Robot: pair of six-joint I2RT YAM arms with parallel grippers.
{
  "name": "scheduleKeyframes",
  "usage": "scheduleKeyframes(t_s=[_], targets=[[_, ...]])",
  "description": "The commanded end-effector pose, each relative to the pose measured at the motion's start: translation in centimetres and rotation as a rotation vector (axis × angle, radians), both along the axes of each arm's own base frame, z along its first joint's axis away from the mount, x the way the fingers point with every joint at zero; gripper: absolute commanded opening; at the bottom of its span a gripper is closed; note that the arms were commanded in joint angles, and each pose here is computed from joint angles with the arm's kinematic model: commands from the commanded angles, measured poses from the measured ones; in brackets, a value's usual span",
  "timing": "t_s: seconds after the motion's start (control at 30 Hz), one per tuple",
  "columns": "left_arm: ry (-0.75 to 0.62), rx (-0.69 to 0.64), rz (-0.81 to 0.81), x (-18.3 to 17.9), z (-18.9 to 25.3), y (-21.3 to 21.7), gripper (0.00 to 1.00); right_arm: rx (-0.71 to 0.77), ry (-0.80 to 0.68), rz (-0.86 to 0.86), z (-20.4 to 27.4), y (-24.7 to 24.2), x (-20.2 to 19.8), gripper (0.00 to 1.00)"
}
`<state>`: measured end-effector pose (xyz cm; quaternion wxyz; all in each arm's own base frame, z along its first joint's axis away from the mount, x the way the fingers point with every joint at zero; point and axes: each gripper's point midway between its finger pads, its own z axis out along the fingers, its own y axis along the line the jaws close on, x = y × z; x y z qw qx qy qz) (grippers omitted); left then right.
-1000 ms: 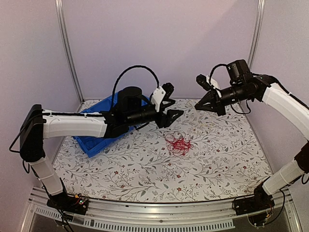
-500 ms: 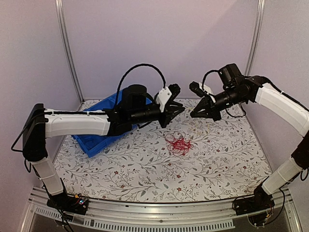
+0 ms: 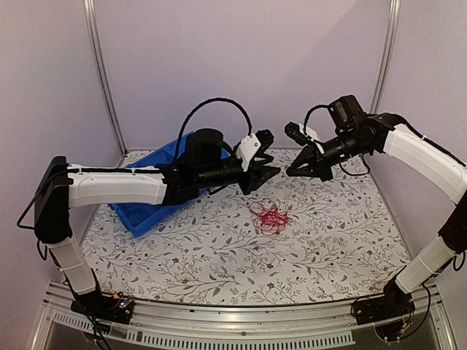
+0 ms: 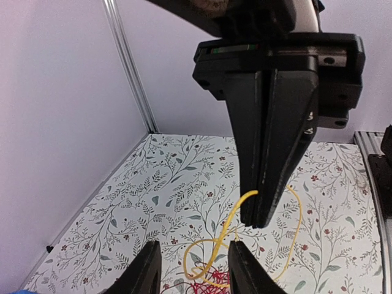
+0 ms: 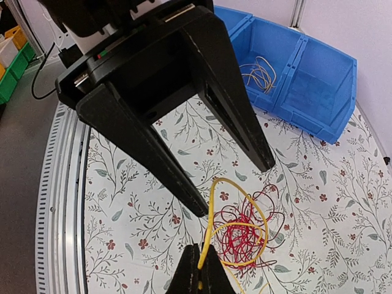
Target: Untangle the cables
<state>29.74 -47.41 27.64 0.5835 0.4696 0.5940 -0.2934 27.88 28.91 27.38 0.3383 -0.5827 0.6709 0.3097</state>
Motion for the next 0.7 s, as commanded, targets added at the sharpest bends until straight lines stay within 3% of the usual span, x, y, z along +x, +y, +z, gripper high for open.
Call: scheduleKeyframes(t_s=[0.0,0.13,0.37,0.5,0.6,0.67], targets=[[-0.022,0.002,-0.003,-0.2,0.5,-0.6,0.33,0.022,0.0,0.019,0.9,0.6,-0.1,0.03],[-0.014,0.003,-0.01,-0.1,0.4,-0.9,0.21,0.027,0.004,0.021,1.0,0.6,-0.2,0.04],[-0.009,0.019,-0.017,0.1,-0.3,-1.3,0.16,0.032,0.002,0.02,1.3,0.7,-0.2,0.04],[-0.006,0.013,-0.013,0.1,-0.2,-1.3,0.0,0.031,0.001,0.017,1.2,0.7,-0.1,0.06],[0.004,-0.005,0.007,0.2,0.3,-0.8,0.0,0.02,-0.008,0.001,0.9,0.5,0.2,0.16],[0.017,-0.007,0.044,0.8,0.7,-0.2,0.0,0.002,-0.025,-0.029,0.5,0.0,0.6,0.31]])
